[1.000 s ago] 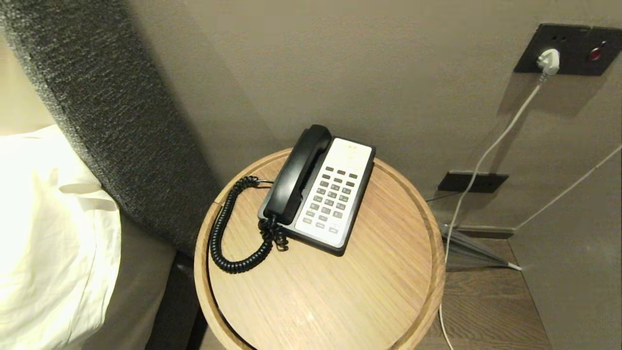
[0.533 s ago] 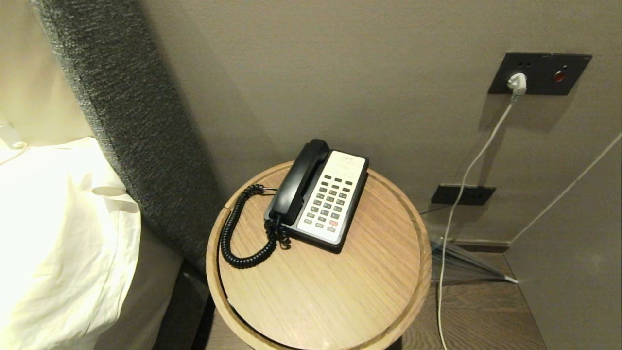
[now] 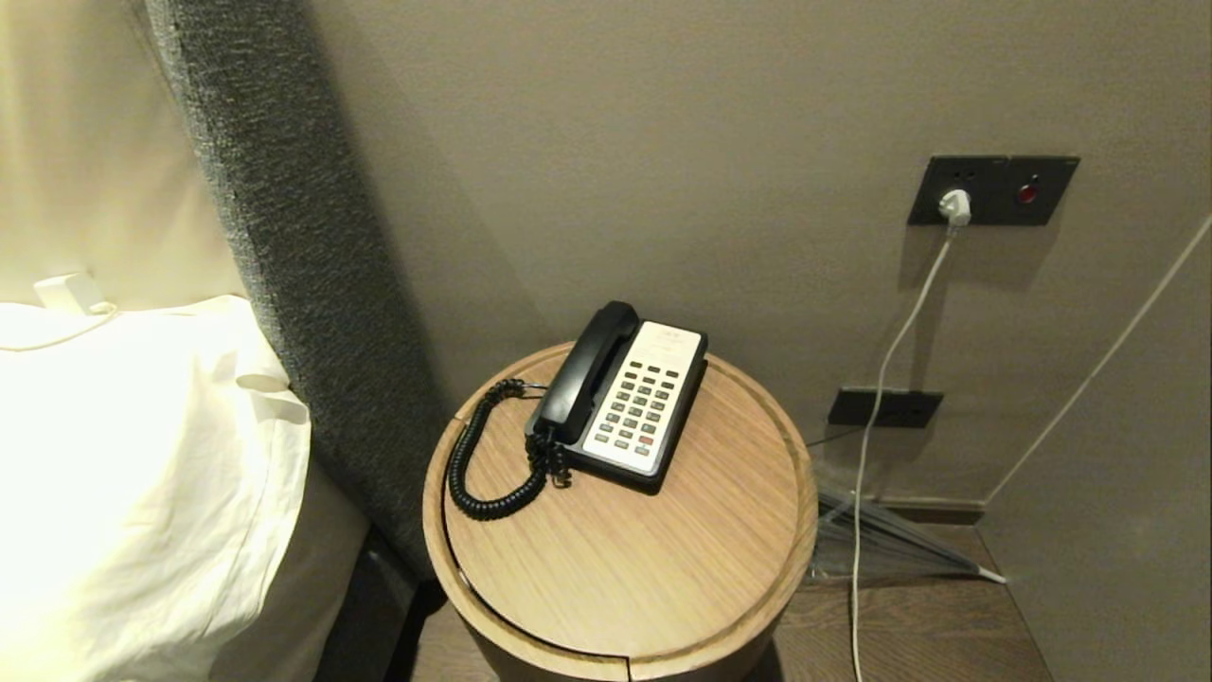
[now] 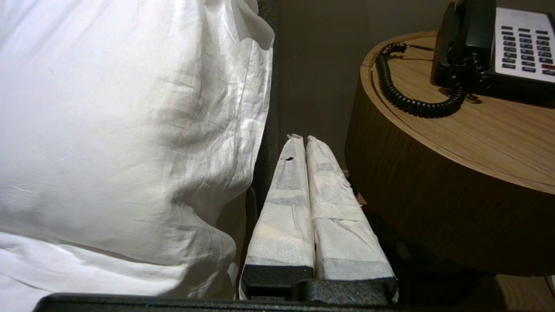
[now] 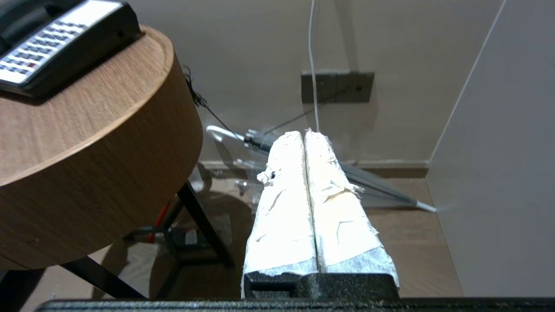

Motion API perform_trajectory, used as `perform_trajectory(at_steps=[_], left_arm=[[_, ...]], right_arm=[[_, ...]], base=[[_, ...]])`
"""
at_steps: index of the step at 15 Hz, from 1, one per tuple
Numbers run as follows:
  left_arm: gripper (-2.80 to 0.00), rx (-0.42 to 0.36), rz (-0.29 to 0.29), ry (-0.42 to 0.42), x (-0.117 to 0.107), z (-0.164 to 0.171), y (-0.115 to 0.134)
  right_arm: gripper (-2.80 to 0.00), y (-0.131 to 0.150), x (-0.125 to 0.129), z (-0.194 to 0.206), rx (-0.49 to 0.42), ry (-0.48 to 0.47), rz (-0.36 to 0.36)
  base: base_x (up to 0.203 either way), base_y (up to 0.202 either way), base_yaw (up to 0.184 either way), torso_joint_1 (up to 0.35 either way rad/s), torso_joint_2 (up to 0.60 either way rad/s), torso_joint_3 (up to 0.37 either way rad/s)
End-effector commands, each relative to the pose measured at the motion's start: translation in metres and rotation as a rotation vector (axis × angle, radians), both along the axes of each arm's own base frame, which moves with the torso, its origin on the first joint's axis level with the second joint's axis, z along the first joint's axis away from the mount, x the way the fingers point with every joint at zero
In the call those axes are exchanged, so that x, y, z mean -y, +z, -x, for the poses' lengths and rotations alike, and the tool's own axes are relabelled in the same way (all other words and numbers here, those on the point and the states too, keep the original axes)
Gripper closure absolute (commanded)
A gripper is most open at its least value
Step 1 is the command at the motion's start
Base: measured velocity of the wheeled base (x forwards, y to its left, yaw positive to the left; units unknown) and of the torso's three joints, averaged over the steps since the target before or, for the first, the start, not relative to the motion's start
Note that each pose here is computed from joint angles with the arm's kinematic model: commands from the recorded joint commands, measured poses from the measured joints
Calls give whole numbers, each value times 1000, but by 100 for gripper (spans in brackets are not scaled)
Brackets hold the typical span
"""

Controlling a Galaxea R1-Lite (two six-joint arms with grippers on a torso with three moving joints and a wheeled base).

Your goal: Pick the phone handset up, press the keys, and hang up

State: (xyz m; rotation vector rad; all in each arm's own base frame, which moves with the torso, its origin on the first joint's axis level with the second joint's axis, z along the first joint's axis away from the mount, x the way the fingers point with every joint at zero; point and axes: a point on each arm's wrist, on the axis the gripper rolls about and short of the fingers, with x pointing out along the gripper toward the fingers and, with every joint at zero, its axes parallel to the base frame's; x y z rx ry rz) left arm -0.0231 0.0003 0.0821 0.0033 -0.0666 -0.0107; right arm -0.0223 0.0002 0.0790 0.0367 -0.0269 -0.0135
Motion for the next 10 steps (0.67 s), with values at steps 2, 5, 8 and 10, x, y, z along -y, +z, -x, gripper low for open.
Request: perform_trajectory(at_steps=[2, 5, 8, 10], left_arm=[[0, -25, 3, -2, 0, -2, -7], [0, -27, 13, -2, 0, -2, -7], [0, -27, 12, -2, 0, -2, -7], [0, -27, 12, -2, 0, -2, -7]], right_arm=[[0, -3, 0, -1, -14, 0, 0], [0, -3, 0, -1, -14, 2, 0], [0, -3, 0, -1, -14, 0, 0], [0, -3, 0, -1, -14, 0, 0]], base=[[0, 0, 0, 0, 1, 205], [0, 0, 0, 0, 1, 181], [0, 0, 0, 1, 1, 39], [0, 0, 0, 0, 0, 0]])
